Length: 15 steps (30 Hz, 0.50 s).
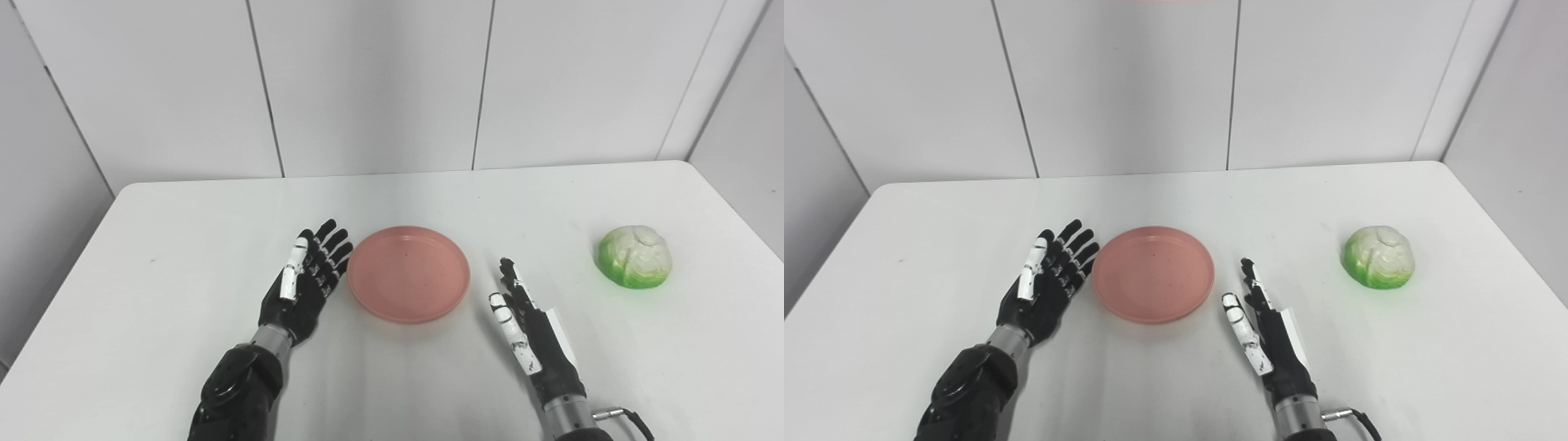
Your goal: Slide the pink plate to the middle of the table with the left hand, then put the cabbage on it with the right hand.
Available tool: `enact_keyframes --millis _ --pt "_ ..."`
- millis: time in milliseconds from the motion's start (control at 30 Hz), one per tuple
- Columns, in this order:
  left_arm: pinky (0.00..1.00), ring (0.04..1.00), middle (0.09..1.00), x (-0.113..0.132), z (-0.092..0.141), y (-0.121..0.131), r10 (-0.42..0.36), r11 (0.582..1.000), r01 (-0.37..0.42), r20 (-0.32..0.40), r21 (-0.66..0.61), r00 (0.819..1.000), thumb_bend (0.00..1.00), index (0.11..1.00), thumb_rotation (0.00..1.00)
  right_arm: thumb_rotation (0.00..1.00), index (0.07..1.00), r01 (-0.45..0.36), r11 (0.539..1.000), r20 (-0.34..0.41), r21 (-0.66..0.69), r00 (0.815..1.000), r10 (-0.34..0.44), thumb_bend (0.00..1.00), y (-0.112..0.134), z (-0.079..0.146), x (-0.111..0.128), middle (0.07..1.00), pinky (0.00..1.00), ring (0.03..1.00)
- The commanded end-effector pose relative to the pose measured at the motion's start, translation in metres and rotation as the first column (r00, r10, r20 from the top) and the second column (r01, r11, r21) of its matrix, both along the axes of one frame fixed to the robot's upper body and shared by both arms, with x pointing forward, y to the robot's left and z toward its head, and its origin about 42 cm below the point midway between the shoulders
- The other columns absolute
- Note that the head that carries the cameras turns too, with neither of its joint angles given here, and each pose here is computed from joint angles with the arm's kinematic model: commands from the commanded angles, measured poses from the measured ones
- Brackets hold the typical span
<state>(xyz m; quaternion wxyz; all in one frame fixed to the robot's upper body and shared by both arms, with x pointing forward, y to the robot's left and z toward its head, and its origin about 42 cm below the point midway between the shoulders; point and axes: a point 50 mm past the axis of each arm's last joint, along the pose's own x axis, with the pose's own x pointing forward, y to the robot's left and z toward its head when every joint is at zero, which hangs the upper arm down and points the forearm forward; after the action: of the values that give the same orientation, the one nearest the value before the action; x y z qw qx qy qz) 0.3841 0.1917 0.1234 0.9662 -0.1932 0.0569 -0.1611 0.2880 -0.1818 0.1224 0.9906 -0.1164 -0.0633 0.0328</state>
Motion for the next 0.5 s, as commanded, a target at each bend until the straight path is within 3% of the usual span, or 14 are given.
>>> enact_keyframes --millis 0,333,467 --pt "0.9 0.923 0.925 -0.011 -0.02 0.006 -0.003 1.0 0.005 -0.069 0.025 0.998 0.42 0.916 1.0 1.0 0.976 0.01 1.0 0.042 0.018 0.999 -0.011 0.4 0.006 0.008 0.006 0.979 0.96 0.982" --pt "0.88 0.905 0.906 -0.012 -0.031 0.013 -0.013 1.0 0.015 -0.073 0.021 0.997 0.44 0.895 1.0 1.0 0.978 0.062 0.998 0.066 0.022 0.996 -0.063 0.4 0.004 0.011 0.007 0.983 0.96 0.978" --pt "0.89 0.899 0.901 -0.012 -0.039 0.014 -0.016 0.999 0.019 -0.083 0.038 0.996 0.46 0.889 1.0 1.0 0.975 0.113 0.994 0.109 -0.014 0.988 -0.111 0.42 0.0 0.02 0.004 0.974 0.96 0.975"
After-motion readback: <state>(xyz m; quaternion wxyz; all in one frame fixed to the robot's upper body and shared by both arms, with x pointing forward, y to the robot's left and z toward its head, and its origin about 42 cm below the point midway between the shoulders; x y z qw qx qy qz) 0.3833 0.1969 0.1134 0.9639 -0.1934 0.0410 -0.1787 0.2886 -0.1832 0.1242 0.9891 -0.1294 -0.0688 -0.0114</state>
